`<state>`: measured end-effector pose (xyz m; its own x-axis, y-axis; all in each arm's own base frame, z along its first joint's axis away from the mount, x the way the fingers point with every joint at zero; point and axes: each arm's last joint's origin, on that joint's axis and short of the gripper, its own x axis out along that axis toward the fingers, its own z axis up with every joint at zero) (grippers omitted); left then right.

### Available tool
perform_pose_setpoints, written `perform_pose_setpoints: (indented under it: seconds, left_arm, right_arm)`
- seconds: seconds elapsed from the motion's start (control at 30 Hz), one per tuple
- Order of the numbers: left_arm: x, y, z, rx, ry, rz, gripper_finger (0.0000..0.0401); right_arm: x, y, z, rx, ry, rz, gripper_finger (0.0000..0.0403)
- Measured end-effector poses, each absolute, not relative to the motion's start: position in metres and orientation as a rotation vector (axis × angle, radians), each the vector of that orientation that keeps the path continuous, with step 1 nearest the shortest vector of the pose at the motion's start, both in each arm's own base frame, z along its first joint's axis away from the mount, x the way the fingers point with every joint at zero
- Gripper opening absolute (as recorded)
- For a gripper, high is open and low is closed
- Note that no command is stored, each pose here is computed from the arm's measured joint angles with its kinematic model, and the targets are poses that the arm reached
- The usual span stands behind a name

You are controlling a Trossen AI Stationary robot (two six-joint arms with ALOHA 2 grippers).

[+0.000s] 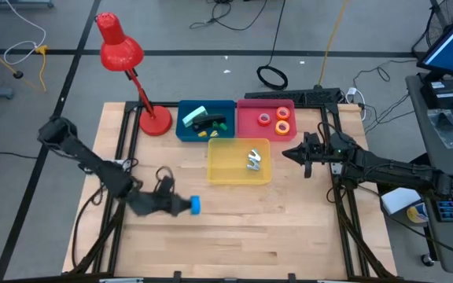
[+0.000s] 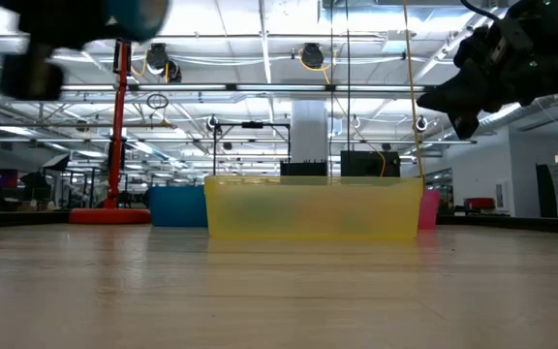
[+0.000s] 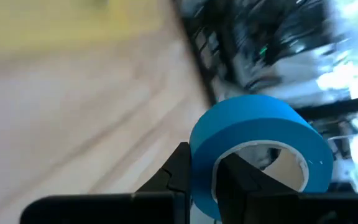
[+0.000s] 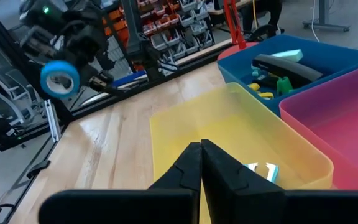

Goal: Pick and place Stapler, Stapler remover, tape
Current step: Put the blue tape into the red bin

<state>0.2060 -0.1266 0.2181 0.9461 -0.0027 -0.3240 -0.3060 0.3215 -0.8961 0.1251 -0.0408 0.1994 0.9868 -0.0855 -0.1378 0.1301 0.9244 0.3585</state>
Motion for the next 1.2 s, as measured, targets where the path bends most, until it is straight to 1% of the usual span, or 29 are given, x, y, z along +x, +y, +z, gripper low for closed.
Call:
perform_pose_setpoints:
  seconds: [0.13, 0.27, 0.47, 0.67, 0.8, 1.0, 1.2]
  left_arm:
    - [0.230, -0.100, 0.230, -1.181, 0.125, 0.179, 0.0040]
    - [0.246, -0.072, 0.232, -1.154, 0.053, 0.196, 0.0040]
    - [0.270, -0.033, 0.235, -1.117, 0.027, 0.251, 0.0040]
    - [0.320, 0.008, 0.257, -1.026, 0.057, 0.135, 0.0040]
    - [0.357, 0.036, 0.268, -0.988, 0.106, -0.019, 0.0040]
    - [0.405, 0.073, 0.267, -1.031, 0.206, -0.239, 0.0040]
    - [0.435, 0.094, 0.253, -1.141, 0.287, -0.322, 0.0040]
  right_arm:
    - [0.125, -0.041, 0.200, 0.372, 0.110, -0.109, 0.0002]
    - [0.125, -0.041, 0.201, 0.371, 0.108, -0.108, 0.0003]
    - [0.126, -0.041, 0.204, 0.299, 0.083, -0.099, 0.0005]
    - [0.129, -0.042, 0.211, 0.193, 0.005, -0.088, 0.0020]
    - [0.134, -0.044, 0.220, 0.143, -0.089, -0.080, 0.0048]
    - [0.141, -0.047, 0.230, 0.091, -0.225, -0.076, 0.0111]
    - [0.148, -0.050, 0.230, 0.062, -0.253, -0.077, 0.0170]
